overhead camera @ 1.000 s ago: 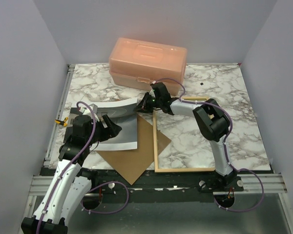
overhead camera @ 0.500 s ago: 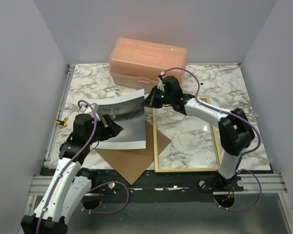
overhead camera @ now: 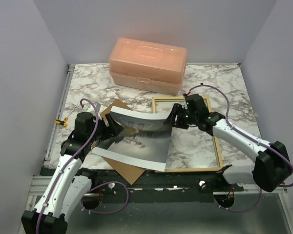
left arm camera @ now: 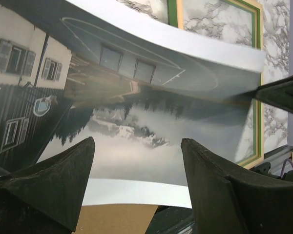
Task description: Put the photo into the frame
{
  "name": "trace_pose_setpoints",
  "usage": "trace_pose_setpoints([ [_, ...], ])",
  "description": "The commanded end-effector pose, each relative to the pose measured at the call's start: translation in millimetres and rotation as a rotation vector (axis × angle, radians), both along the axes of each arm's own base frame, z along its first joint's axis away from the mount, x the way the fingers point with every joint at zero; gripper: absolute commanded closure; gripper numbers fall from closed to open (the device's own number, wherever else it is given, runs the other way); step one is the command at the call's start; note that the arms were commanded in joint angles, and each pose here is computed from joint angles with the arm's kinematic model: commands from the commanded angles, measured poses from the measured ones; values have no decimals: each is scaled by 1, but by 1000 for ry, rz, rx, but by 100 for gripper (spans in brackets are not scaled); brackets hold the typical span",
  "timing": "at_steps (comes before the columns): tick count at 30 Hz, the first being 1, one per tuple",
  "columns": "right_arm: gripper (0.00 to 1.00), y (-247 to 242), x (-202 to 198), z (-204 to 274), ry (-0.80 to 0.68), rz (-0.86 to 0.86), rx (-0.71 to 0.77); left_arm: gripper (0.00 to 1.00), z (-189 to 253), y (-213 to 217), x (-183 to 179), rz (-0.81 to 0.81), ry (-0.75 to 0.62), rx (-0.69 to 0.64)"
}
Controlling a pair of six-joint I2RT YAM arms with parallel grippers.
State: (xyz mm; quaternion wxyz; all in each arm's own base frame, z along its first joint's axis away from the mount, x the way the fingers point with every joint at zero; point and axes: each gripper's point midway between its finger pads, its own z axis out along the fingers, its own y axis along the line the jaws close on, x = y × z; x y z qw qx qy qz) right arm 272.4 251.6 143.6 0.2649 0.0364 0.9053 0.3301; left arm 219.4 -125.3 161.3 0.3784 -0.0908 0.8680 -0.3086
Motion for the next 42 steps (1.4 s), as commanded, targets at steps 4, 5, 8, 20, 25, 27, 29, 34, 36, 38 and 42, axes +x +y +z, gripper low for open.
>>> trace_pose_setpoints([
  [4, 5, -58, -24, -57, 115, -110, -187, 27, 10, -6, 4, -30, -29, -28],
  [5, 4, -61, -23, -60, 132, -115, -173, 27, 9, -6, 4, -29, -29, -27],
  [8, 4, -73, -12, -66, 171, -148, -86, 26, 8, -6, 4, -30, -26, -25],
  [20, 10, -38, -8, -59, 179, 37, 305, 27, 1, -5, 1, -24, -15, -21],
  [25, 14, -31, -7, -80, 222, 41, 352, 27, 0, -5, 1, -24, -14, -23],
  [27, 21, -27, -4, -81, 232, 40, 402, 27, 0, -5, 1, -26, -13, -24],
  [29, 29, -20, -1, -79, 234, 51, 459, 27, 0, -6, 1, -31, -12, -23],
  [34, 44, -8, 6, -76, 233, 85, 521, 27, 0, -6, 0, -30, -12, -26],
  [36, 50, -3, 8, -75, 229, 105, 514, 27, 0, -6, 1, -31, -13, -28],
  [38, 58, 1, 6, -75, 230, 124, 505, 27, 0, -6, 0, -30, -12, -30],
  [42, 78, 1, 6, -71, 225, 133, 493, 27, 0, -6, 0, -28, -11, -28],
])
